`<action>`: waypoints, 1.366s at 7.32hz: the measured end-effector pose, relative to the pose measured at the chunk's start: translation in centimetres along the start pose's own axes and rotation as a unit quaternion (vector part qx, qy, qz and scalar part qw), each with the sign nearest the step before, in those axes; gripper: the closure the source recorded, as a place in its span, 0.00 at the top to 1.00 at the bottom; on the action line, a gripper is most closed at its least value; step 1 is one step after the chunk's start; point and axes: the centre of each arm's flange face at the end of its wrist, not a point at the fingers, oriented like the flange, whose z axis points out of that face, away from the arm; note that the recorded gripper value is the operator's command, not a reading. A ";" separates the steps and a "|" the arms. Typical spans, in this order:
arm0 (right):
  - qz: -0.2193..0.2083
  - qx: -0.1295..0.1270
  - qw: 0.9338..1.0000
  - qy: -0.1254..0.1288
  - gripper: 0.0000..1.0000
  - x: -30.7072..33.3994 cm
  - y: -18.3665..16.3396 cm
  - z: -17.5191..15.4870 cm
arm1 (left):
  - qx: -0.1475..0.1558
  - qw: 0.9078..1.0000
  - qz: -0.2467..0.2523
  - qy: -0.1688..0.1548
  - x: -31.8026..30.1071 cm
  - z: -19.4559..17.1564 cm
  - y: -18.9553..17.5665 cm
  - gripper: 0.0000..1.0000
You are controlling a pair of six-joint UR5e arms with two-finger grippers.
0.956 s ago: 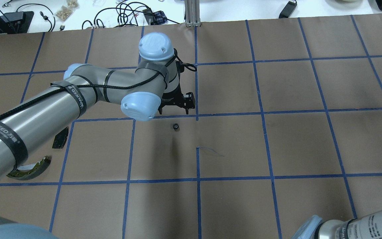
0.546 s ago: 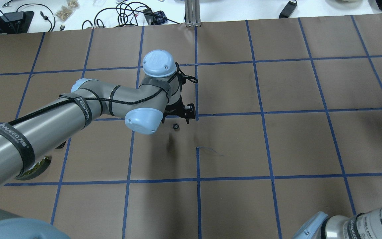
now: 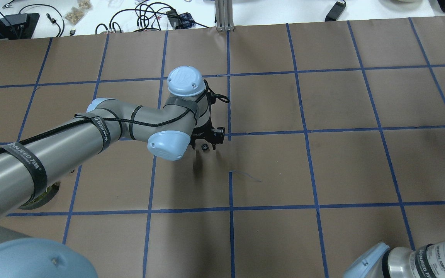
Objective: Place bearing gear from tray to pile
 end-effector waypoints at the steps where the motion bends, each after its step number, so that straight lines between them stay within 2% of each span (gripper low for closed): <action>1: -0.011 -0.003 1.000 0.003 0.96 0.7 1.0 0.3 | -0.001 1.000 -0.001 -0.001 0.0 0.2 -0.2 0.48; 2: -0.021 -0.002 1.000 -0.001 0.96 1.0 1.6 1.2 | -0.002 1.000 -0.002 -0.003 0.0 0.3 -0.3 0.42; 3: -0.024 0.003 1.000 -0.007 0.92 1.2 1.8 2.4 | -0.003 1.000 -0.002 -0.004 0.0 0.4 -0.3 0.15; 4: -0.025 0.006 1.000 -0.011 0.85 1.1 1.9 3.2 | -0.004 1.000 -0.002 -0.005 0.0 0.4 -0.3 0.00; 5: -0.025 0.008 1.000 -0.014 0.72 1.1 1.9 3.5 | -0.004 1.000 -0.003 -0.005 0.0 0.4 -0.4 0.00; 6: -0.026 0.007 1.000 -0.016 0.70 1.0 1.9 3.7 | -0.004 1.000 -0.005 -0.005 -0.3 0.3 -0.5 0.00; 7: -0.025 0.005 1.000 -0.018 0.47 1.0 1.9 3.7 | -0.005 1.000 -0.013 -0.004 -1.1 -0.1 -0.9 0.00; 8: -0.024 0.002 0.999 -0.021 0.33 0.9 2.0 3.8 | -0.008 1.000 -0.023 -0.004 -2.3 -1.2 -1.5 0.00; 10: -0.026 -0.004 0.999 -0.027 0.14 0.8 2.1 3.8 | -0.035 0.999 -0.023 -0.010 -5.8 -6.3 -4.0 0.00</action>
